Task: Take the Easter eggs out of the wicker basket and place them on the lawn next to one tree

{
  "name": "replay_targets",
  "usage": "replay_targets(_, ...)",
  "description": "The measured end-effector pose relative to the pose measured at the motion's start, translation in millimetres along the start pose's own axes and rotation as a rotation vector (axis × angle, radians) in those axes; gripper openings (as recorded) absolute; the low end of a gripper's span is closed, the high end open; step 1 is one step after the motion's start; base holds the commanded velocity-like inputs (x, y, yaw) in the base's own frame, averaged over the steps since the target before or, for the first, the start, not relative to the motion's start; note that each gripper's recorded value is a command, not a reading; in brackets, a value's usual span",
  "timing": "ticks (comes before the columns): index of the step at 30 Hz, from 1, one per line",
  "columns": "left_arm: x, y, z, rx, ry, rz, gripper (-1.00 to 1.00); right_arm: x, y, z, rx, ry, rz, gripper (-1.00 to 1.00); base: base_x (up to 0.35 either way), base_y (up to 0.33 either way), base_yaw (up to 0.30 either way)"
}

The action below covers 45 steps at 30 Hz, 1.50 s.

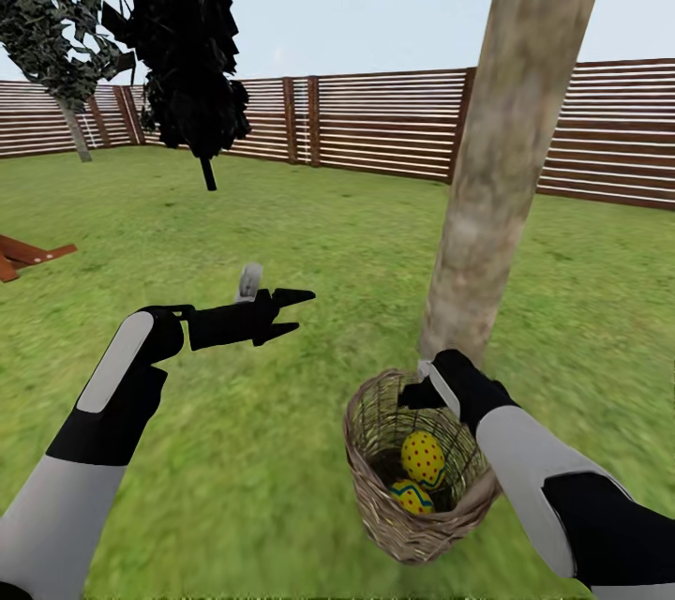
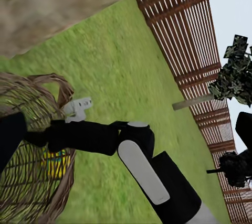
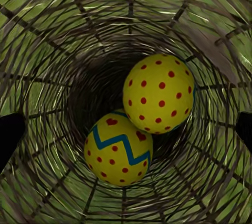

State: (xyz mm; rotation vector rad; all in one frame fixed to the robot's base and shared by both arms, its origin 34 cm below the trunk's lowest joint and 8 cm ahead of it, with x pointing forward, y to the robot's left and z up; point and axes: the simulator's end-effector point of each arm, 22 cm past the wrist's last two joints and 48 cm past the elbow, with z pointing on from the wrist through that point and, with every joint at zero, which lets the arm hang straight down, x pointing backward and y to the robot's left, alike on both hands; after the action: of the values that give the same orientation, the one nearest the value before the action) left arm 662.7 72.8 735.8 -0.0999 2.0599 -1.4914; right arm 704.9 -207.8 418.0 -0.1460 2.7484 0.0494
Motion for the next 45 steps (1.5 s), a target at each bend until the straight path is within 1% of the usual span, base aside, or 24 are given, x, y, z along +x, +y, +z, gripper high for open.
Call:
replay_targets(11, 3.3, 27.0, 10.3, -0.017, 0.017, -0.038, 1.00, 17.5, 0.0, 27.4, -0.004, 0.043, 0.003, 1.00, 0.000, 0.000, 0.000)
replay_targets(12, 3.8, 27.3, 11.1, -0.006, 0.012, -0.055, 1.00, 14.2, 3.5, 26.6, -0.010, 0.036, 0.010, 1.00, 0.000, 0.000, 0.000)
replay_targets(13, 2.1, 30.9, 8.5, -0.006, 0.003, -0.068, 1.00, 7.9, 1.6, 24.3, -0.005, 0.021, 0.012, 1.00, 0.000, 0.000, 0.000)
replay_targets(15, 4.4, 32.8, 7.0, 0.004, 0.003, -0.084, 1.00, 0.4, -2.2, 20.3, 0.010, 0.013, 0.008, 1.00, 0.000, 0.000, 0.000)
replay_targets(17, 5.9, 36.7, 3.8, 0.004, 0.002, -0.093, 1.00, -8.0, -1.4, 15.2, 0.008, 0.005, 0.001, 1.00, 0.000, 0.000, 0.000)
replay_targets(22, 6.4, 39.7, -3.4, 0.036, -0.014, -0.130, 1.00, -33.3, -3.5, 3.0, 0.014, -0.050, 0.020, 1.00, 0.000, 0.000, 0.000)
replay_targets(26, 7.7, 43.5, -8.5, 0.055, -0.026, -0.154, 1.00, -48.8, 8.3, -3.0, 0.004, -0.098, 0.032, 1.00, 0.000, 0.000, 0.000)
replay_targets(28, 8.6, 42.5, -8.7, 0.065, -0.026, -0.158, 1.00, -54.6, 15.0, -5.2, -0.005, -0.117, 0.043, 1.00, 0.000, 0.000, 0.000)
replay_targets(33, 8.0, 39.2, -8.6, 0.081, -0.027, -0.160, 1.00, -54.0, 33.2, -1.9, -0.036, -0.124, 0.079, 1.00, 0.000, 0.000, 0.000)
replay_targets(34, 8.2, 38.9, -8.3, 0.082, -0.027, -0.160, 1.00, -54.9, -12.8, 0.8, 0.080, -0.167, 0.354, 1.00, 0.000, 0.000, 0.000)
replay_targets(35, 8.2, 38.8, -8.1, 0.082, -0.027, -0.160, 1.00, -44.5, -18.8, 5.4, 0.107, -0.142, 0.381, 1.00, 0.000, 0.000, 0.000)
replay_targets(39, 8.0, 38.5, -8.5, 0.083, -0.028, -0.159, 1.00, -37.7, -18.4, 9.3, 0.108, -0.130, 0.385, 1.00, 0.000, 0.000, -0.051)
replay_targets(45, 7.5, 35.0, -9.8, 0.085, -0.029, -0.154, 1.00, -37.2, -13.5, 7.6, 0.099, -0.132, 0.388, 1.00, 0.000, 0.000, -0.204)
